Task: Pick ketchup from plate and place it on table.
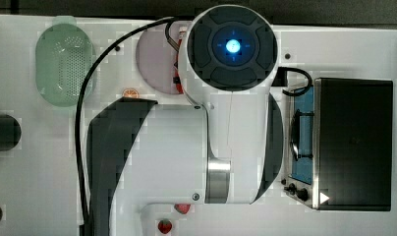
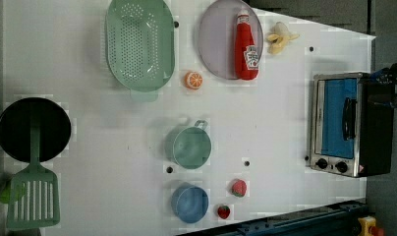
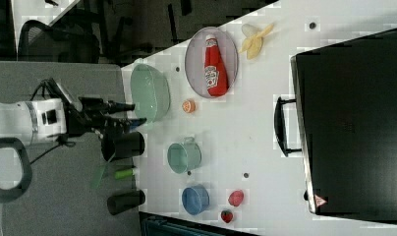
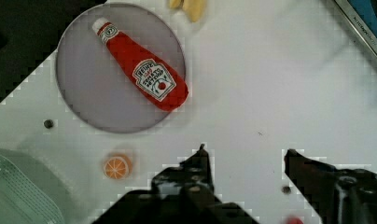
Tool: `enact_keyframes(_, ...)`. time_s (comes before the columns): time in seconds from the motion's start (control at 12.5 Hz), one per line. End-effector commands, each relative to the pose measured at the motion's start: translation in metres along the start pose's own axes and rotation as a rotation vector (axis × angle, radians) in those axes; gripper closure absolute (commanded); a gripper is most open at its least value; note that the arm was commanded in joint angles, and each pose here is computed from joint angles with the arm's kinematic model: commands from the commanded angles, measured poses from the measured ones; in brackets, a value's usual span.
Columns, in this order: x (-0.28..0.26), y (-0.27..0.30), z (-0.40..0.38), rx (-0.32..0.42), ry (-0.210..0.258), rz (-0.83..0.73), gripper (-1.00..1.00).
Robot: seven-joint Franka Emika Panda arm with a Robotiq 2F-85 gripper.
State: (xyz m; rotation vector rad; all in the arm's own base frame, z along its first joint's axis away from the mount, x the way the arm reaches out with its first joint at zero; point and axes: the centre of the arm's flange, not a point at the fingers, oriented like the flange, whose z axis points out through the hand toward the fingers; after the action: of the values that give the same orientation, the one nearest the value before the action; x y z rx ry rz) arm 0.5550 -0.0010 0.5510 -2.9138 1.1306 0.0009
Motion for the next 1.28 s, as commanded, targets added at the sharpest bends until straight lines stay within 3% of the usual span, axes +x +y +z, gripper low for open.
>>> enact_keyframes(0.08, -0.054, 0.072, -0.042, -0.035, -0.003, 0.104, -0.59)
enact_keyframes(0.24, -0.052, 0.070, -0.039, -0.037, -0.006, 0.102, -0.99)
enact_keyframes(0.8, -0.024, 0.018, 0.039, -0.054, -0.037, 0.047, -1.00)
enact_keyframes(1.28, 0.002, -0.042, 0.147, -0.002, -0.024, -0.034, -1.00)
